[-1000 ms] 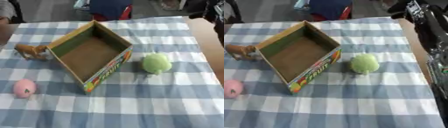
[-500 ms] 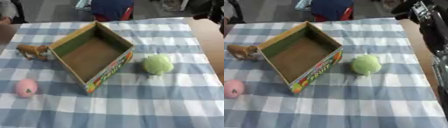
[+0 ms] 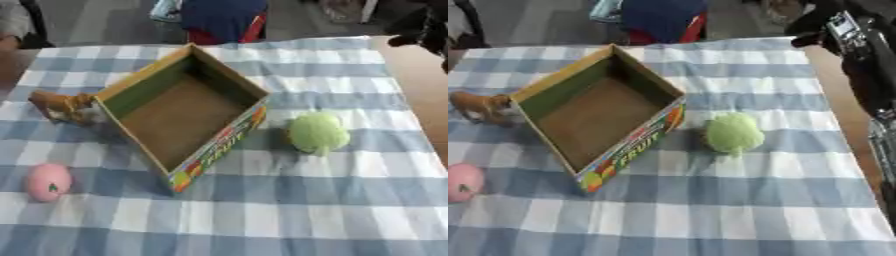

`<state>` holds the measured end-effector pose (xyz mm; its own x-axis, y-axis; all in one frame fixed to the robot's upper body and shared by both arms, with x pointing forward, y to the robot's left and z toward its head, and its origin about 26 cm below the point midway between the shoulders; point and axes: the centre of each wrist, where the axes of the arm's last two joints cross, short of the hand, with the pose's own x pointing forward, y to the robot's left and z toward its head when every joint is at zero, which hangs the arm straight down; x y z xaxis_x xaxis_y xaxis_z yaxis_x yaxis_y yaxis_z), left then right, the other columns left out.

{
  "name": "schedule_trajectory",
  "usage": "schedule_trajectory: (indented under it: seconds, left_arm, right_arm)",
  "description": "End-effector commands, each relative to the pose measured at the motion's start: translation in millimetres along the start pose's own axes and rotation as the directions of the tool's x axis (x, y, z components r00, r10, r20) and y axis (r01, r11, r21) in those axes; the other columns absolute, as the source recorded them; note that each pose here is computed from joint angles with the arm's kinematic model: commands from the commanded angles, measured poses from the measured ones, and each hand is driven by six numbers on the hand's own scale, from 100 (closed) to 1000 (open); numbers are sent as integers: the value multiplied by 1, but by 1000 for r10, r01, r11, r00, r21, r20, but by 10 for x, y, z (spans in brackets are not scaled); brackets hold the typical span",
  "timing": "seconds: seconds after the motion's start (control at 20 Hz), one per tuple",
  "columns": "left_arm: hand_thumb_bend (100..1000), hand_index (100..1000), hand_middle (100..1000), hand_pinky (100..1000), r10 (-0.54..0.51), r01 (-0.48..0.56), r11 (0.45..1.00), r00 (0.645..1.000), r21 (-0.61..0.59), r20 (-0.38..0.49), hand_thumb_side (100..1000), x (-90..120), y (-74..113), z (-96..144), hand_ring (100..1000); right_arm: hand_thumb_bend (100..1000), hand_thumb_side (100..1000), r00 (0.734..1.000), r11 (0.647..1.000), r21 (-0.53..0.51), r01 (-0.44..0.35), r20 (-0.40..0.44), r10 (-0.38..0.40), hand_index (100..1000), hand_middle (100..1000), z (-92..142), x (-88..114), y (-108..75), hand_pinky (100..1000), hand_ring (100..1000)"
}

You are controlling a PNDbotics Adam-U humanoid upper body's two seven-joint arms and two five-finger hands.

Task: Pick up objects on the table and place them in the box.

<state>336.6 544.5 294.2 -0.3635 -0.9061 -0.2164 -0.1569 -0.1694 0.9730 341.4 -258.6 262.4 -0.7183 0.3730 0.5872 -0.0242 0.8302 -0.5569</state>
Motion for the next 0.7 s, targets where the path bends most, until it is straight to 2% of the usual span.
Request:
schedule_trajectory:
  seconds: [0.05,0.3,0.7]
  left_arm:
    - [676,993,889,609,-55,55,998,998,-18,-3,623,-63,129,14,903]
    - [713,1000,912,615,-85,85,996,996,-33,11,571,-54,69,-76,905]
    - [720,1000,906,618,-131,134,990,990,-46,46,531,-17,-29,-237,907]
  right_arm:
    - [100,1000,999,1000,2,-23,39,23,909,605,-45,94,-60,735,752]
    - [100,1000,999,1000,5,-29,45,29,909,605,-61,106,-67,736,752]
    - [100,1000,998,999,13,-32,53,32,909,604,-79,123,-63,737,752]
